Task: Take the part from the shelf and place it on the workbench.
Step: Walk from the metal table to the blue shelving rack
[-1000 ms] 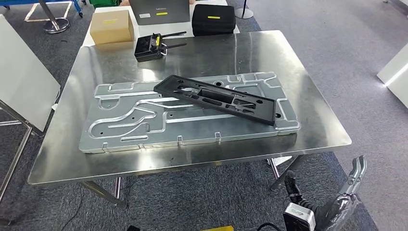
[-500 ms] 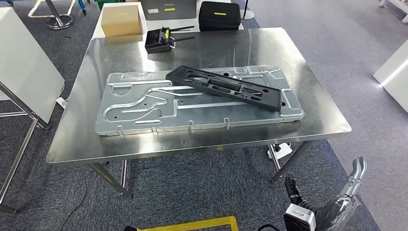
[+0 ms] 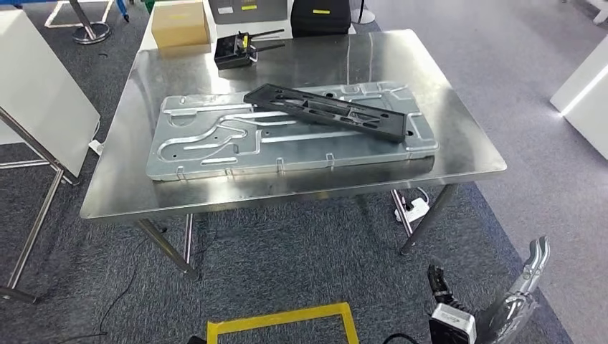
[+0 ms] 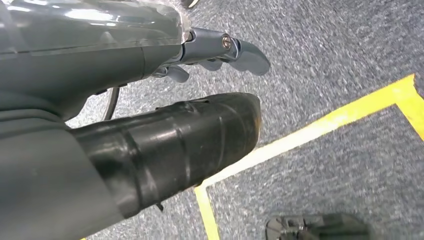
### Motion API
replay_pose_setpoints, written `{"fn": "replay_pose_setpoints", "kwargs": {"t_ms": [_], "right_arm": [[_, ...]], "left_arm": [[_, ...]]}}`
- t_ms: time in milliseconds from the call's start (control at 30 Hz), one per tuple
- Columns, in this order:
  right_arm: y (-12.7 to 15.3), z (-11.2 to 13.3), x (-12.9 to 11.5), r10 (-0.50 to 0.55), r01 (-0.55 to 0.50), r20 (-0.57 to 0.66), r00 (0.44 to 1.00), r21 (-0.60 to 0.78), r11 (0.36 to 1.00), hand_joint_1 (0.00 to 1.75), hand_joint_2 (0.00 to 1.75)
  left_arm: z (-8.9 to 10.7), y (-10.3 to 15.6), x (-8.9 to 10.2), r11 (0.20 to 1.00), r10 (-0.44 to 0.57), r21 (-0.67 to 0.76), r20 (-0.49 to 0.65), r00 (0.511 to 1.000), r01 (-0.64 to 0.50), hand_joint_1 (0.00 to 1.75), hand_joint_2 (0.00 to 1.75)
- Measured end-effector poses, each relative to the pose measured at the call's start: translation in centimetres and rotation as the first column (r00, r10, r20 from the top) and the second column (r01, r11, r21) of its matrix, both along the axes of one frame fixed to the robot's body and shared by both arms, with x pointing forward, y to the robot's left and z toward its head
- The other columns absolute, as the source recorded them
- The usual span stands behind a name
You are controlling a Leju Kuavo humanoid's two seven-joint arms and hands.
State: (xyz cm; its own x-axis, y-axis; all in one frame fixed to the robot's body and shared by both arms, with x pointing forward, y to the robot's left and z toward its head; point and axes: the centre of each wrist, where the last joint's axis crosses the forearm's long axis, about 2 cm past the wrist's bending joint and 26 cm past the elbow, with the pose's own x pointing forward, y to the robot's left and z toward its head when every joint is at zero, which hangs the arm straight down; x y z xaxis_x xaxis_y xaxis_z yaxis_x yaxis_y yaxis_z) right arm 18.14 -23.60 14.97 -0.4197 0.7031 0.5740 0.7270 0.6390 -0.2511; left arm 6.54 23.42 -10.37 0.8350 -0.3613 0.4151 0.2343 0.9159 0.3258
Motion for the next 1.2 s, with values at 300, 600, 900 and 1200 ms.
{"fn": "replay_pose_setpoints", "kwargs": {"t_ms": [300,600,900,1200], "right_arm": [[0.11,-0.41,0.09,-0.001,0.003,-0.033,0.999,0.050,0.999,0.00,0.00],[-0.06,-0.46,0.09,-0.004,0.007,-0.043,0.999,0.077,0.997,0.00,0.00],[-0.28,-0.44,0.19,-0.002,0.004,-0.039,0.999,0.067,0.998,0.00,0.00],[-0.41,-0.61,0.02,0.000,0.003,-0.046,0.999,0.075,0.997,0.00,0.00]], "left_arm": [[-0.01,0.23,0.11,1.000,0.001,0.003,-0.001,1.000,-0.001,0.00,0.00],[-0.03,0.26,0.01,1.000,0.000,0.003,-0.003,1.000,0.000,0.00,0.00],[-0.03,0.19,-0.05,1.000,0.000,0.001,-0.002,1.000,0.000,0.00,0.00],[-0.08,0.22,-0.37,1.000,0.000,-0.003,0.004,1.000,0.000,0.00,0.00]]}}
